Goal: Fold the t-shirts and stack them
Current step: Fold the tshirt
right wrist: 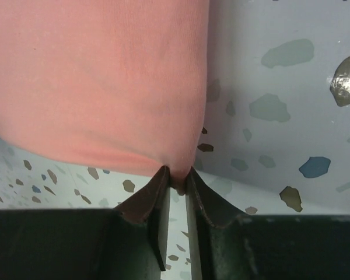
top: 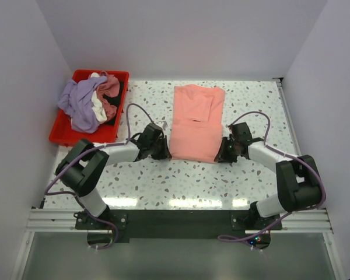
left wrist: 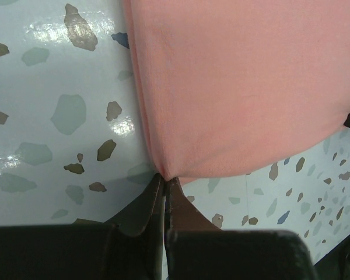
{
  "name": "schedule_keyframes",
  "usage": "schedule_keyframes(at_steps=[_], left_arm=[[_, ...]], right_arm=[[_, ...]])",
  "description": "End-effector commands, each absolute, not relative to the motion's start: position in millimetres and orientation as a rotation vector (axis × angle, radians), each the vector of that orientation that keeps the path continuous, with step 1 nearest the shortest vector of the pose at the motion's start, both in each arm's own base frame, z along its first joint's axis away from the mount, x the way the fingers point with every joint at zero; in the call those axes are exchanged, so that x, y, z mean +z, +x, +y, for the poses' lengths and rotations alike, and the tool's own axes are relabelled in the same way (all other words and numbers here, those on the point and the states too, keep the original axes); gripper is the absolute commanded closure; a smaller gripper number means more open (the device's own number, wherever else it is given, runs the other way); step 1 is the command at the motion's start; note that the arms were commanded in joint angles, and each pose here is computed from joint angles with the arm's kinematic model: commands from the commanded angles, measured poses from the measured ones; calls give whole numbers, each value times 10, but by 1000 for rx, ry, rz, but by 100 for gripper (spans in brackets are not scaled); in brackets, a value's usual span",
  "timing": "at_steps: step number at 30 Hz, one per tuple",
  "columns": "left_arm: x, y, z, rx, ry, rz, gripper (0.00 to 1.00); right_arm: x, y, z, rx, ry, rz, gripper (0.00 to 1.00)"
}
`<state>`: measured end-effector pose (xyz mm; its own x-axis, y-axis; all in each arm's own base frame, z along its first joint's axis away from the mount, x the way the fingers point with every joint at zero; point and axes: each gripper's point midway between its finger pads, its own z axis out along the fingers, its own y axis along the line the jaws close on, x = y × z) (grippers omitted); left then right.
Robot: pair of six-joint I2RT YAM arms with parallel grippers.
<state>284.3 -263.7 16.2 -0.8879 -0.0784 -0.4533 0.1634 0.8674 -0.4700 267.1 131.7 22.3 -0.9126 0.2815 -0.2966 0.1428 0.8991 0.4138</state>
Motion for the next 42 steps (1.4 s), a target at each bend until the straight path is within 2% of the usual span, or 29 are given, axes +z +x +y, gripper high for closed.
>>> schedule_keyframes(at_steps=[1,4,5,12,18,28,36,42], left_arm=[[189,2833,-2617,-695,82,2553,100],[204,2810,-2596,-692,85,2552,100],[190,2781,-2579,-688,85,2561,100],[440,2572,-2336,-635,56,2536,100],[1044,2409,-2068,-620,6,2407,100],[1868,2201,-1738,-663,-77,2188,100],[2211,2180,-1589,-658,-131,2088,100],[2392,2275,-1482,-612,-182,2015,100]], right_arm=[[239,2747,1353,578,300,2669,82],[223,2702,1366,589,282,2684,99],[238,2694,1373,598,277,2688,100],[509,2235,1459,741,139,2782,100],[1014,1672,1508,906,-19,2847,100],[1836,1024,1802,1430,-124,2733,100],[2118,815,1872,1629,-154,2672,100],[2087,820,1881,1642,-130,2676,100]])
